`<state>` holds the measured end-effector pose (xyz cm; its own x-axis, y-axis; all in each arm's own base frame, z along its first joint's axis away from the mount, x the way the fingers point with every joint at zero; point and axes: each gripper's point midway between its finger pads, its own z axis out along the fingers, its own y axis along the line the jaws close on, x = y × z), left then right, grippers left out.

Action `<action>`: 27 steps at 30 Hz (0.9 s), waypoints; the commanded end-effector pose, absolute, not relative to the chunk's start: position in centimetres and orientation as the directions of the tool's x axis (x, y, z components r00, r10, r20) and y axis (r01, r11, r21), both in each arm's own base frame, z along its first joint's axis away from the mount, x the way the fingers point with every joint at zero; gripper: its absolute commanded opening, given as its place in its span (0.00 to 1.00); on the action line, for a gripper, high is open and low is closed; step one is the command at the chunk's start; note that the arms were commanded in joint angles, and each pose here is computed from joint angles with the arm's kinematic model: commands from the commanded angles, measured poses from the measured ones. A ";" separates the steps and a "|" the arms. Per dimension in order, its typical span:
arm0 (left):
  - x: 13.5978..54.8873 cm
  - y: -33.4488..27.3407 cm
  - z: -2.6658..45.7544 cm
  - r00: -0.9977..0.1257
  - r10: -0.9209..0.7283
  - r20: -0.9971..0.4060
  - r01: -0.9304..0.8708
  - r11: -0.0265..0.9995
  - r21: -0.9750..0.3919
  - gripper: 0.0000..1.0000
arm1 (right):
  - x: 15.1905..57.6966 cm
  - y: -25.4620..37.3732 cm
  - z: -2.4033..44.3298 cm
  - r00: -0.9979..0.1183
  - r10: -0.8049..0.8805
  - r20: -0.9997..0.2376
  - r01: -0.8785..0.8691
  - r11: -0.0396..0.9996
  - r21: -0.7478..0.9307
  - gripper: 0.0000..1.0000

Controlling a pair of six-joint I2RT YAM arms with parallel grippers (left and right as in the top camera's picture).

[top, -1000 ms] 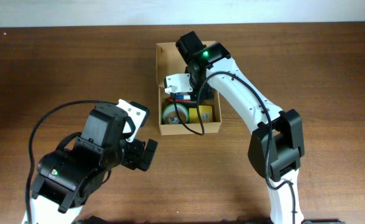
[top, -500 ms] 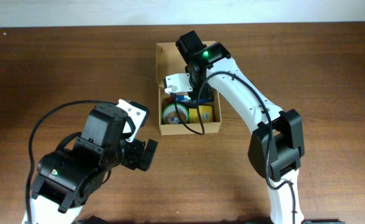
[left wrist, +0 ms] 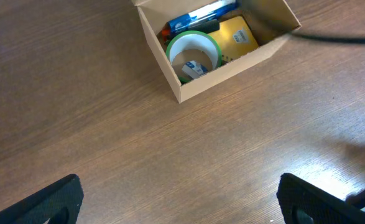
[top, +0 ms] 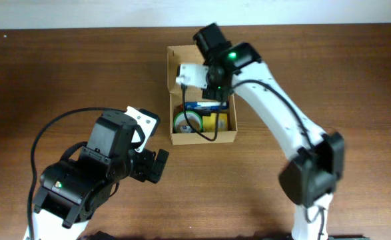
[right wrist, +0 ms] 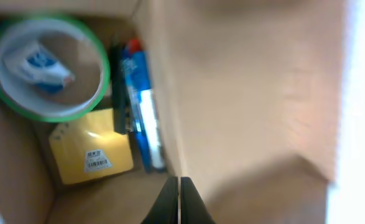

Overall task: Pack container
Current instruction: 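Release the pen and raise the right gripper out of the box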

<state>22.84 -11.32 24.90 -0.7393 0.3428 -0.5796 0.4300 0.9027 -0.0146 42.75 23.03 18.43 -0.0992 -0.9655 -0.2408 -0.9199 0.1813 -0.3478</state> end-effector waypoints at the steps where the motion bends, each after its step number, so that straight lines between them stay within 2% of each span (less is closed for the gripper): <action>1: 22.8 -11.5 25.9 -0.716 0.348 -0.606 0.449 0.894 -0.017 0.99 | 42.0 22.6 23.0 -0.245 -0.893 -0.377 -0.857 0.381 -0.347 0.04; 5: 22.8 -11.5 25.9 -0.715 0.348 -0.606 0.449 0.894 -0.017 0.99 | 42.0 20.8 23.5 -0.423 -0.802 -0.422 -0.783 0.558 -0.274 0.04; 9: 22.8 -11.5 25.9 -0.716 0.348 -0.606 0.449 0.894 -0.017 1.00 | 40.9 18.6 22.5 -0.530 -0.764 -0.368 -0.753 0.623 -0.209 0.04; 20: 22.8 -11.5 25.9 -0.715 0.348 -0.606 0.449 0.894 -0.017 1.00 | 39.3 18.0 26.5 -0.505 -0.731 -0.459 -0.746 0.637 -0.195 0.04; 27: 22.8 -11.5 25.9 -0.716 0.348 -0.606 0.449 0.894 -0.017 1.00 | 38.0 17.8 26.5 -0.517 -0.735 -0.440 -0.757 0.632 -0.167 0.04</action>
<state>22.84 -11.32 24.90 -0.7393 0.3428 -0.5796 0.4300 0.9027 -0.0146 38.70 17.47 25.98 -0.5156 -0.7467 -0.4203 -0.7516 0.6297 -0.1966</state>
